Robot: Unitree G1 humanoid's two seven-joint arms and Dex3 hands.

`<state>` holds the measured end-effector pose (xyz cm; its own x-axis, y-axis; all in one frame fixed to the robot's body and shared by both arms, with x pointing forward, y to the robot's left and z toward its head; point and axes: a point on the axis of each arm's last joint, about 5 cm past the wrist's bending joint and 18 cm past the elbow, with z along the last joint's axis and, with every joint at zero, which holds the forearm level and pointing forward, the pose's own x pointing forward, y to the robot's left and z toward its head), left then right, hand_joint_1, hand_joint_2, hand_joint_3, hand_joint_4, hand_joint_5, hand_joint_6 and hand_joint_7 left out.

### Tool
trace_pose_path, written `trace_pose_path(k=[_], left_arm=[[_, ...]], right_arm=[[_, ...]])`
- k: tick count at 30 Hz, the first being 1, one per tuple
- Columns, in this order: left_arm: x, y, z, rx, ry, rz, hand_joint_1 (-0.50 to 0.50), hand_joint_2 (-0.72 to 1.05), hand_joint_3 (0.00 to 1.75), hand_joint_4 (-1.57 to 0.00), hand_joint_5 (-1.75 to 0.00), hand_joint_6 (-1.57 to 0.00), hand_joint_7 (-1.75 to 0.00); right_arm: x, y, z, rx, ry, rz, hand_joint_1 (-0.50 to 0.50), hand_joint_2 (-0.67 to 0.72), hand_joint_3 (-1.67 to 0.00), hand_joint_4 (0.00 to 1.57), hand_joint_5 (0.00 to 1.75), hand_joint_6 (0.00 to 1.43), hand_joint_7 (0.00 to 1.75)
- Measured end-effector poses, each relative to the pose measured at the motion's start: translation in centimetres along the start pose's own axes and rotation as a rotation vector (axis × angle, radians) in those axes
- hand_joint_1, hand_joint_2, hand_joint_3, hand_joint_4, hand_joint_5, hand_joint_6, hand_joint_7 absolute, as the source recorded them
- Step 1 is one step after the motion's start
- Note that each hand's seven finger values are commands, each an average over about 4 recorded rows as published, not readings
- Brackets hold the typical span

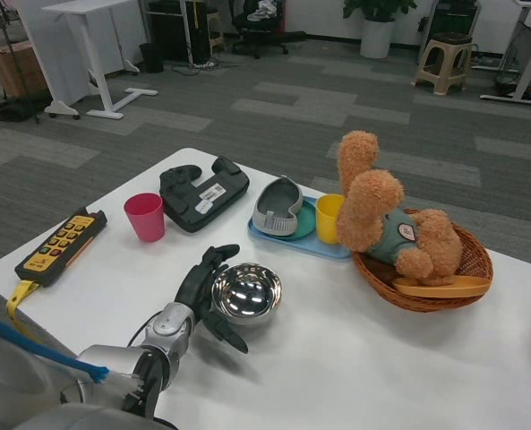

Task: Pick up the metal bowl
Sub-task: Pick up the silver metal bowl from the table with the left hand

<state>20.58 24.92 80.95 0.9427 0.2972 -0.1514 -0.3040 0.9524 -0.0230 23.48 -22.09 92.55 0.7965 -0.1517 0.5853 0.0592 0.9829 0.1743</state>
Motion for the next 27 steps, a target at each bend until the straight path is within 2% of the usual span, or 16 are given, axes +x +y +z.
trace_pose_path(k=[2,4,7,10,12,14,17,19,21,22,23,25,27], left_arm=[[0.01,-0.03,0.00,0.003,0.000,-0.003,-0.50,0.96,0.04,0.00,-0.08,0.00,-0.38],[0.02,-0.06,0.01,0.004,0.000,-0.005,-0.50,1.00,0.04,0.00,-0.03,0.00,-0.35],[0.04,-0.10,0.03,0.007,0.001,-0.008,-0.50,1.05,0.09,0.00,-0.08,0.00,-0.35],[0.10,-0.21,0.05,0.013,0.003,-0.011,-0.50,1.05,0.09,0.00,-0.36,0.00,-0.38],[0.12,-0.25,0.06,0.016,0.004,-0.011,-0.50,1.05,0.09,0.00,-0.62,0.00,-0.44],[0.14,-0.19,0.08,0.018,0.007,-0.007,-0.50,1.05,0.09,0.00,-0.77,0.00,-0.51],[0.19,-0.03,0.14,0.021,0.011,-0.001,-0.50,1.05,0.09,0.00,-0.90,0.00,-0.75],[0.23,0.06,0.19,0.021,0.012,0.001,-0.50,1.05,0.09,0.00,-1.05,0.00,-1.05],[0.26,0.10,0.22,0.019,0.012,0.004,-0.50,1.05,0.09,-0.02,-1.36,-0.03,-1.36],[0.26,0.12,0.22,0.016,0.012,0.006,-0.50,1.05,0.09,-0.04,-1.49,-0.05,-1.45],[0.26,0.14,0.22,0.012,0.012,0.009,-0.50,1.05,0.09,-0.09,-1.62,-0.10,-1.52],[0.23,0.23,0.20,-0.002,0.013,0.020,-0.50,1.05,0.09,-0.21,-1.72,-0.19,-1.59],[0.21,0.32,0.17,-0.020,0.015,0.030,-0.50,1.05,0.09,-0.34,-1.75,-0.26,-1.61]], right_arm=[[0.00,0.00,0.00,0.000,0.000,0.000,0.08,0.72,0.00,0.05,0.19,0.00,0.28],[0.00,0.00,0.00,0.000,0.000,0.000,0.08,0.72,0.00,0.05,0.19,0.00,0.28],[0.00,0.00,0.00,0.000,0.000,0.000,0.08,0.72,0.00,0.06,0.19,0.00,0.28],[0.00,0.00,0.00,0.000,0.000,0.000,0.08,0.72,0.00,0.06,0.19,0.00,0.28],[0.00,0.00,0.00,0.000,0.000,0.000,0.10,0.72,0.00,0.06,0.19,0.00,0.28],[0.00,-0.01,0.00,0.000,0.000,0.000,0.12,0.72,0.00,0.06,0.19,0.00,0.28],[0.00,0.00,0.00,0.000,0.000,0.001,0.12,0.72,0.00,0.06,0.19,0.00,0.28],[-0.01,0.01,-0.01,0.000,0.001,0.001,0.12,0.72,0.00,0.06,0.19,0.00,0.28],[-0.02,0.03,-0.02,0.000,0.001,0.003,0.12,0.72,0.00,0.06,0.19,0.00,0.28],[-0.02,0.04,-0.02,0.000,0.002,0.003,0.12,0.72,0.00,0.06,0.19,0.00,0.28],[-0.03,0.04,-0.02,0.000,0.002,0.003,0.12,0.72,0.00,0.06,0.19,0.00,0.28],[-0.03,0.04,-0.02,0.000,0.001,0.003,0.12,0.72,0.00,0.06,0.19,0.00,0.28],[-0.03,0.04,-0.02,0.001,0.001,0.003,0.12,0.72,0.00,0.06,0.19,0.00,0.30]])
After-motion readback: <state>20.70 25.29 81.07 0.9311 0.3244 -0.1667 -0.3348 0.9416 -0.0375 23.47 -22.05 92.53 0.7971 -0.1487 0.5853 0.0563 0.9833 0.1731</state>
